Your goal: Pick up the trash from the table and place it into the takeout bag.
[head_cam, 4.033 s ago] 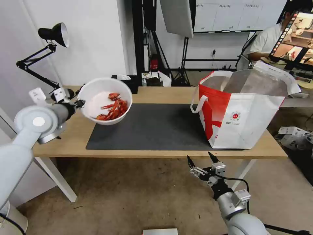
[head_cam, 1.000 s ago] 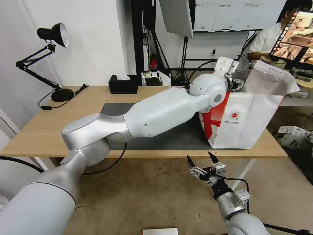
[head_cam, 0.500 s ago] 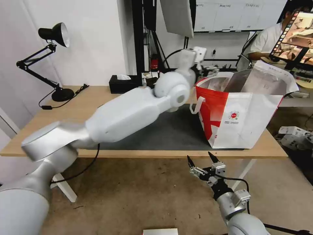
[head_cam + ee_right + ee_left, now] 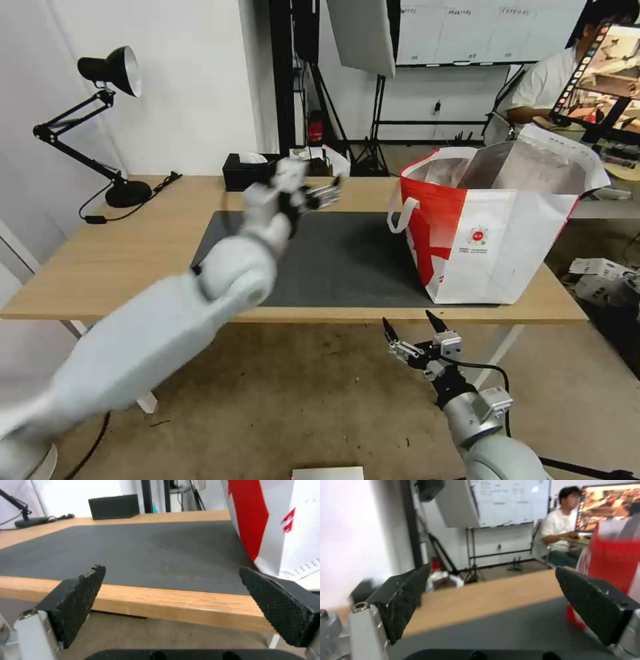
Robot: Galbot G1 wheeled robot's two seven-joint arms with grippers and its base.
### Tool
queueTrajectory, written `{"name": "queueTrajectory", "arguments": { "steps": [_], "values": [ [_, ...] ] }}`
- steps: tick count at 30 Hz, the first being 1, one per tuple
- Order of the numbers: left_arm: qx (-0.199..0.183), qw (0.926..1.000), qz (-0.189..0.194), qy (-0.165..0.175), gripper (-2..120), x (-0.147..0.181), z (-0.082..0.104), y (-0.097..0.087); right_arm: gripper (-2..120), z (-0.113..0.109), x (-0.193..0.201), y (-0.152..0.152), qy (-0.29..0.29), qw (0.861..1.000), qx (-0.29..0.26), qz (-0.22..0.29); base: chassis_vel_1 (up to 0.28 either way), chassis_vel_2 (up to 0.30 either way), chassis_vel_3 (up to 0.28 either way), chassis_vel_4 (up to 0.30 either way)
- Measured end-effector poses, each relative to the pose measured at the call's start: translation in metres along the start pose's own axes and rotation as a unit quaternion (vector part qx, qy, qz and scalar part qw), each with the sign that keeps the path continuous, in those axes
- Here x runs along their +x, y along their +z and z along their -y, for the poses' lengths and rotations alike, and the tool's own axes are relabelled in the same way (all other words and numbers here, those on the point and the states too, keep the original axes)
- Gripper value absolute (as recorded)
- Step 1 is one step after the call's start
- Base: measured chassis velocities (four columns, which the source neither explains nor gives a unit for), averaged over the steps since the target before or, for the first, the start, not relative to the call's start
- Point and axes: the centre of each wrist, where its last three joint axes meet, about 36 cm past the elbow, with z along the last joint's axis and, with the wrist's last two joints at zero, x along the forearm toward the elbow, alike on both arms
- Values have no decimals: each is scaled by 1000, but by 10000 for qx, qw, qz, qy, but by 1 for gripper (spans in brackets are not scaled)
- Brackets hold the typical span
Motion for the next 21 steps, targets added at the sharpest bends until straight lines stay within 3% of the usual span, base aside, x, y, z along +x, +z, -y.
{"name": "queueTrajectory", "arguments": {
  "steps": [2,3,5,11,13,21],
  "values": [
    [-4,9999,56,-151,100,23,-5,17,100,0,0,0,2,10000,-1,1,0,0,0,0],
    [-4,9999,56,-151,100,23,-5,17,100,0,0,0,2,10000,-1,1,0,0,0,0],
    [-12,9982,150,-583,100,61,-14,43,100,0,0,0,0,10000,0,1,0,0,0,0],
    [-117,9945,131,-1033,100,97,-6,67,100,0,0,0,1,10000,0,1,0,0,0,0],
    [-142,9923,-106,-1225,100,127,2,84,100,0,0,0,1,10000,0,1,0,0,0,0],
    [-345,9849,-614,-1579,100,172,14,102,100,0,0,0,1,10000,0,0,0,0,0,0]
  ]
}}
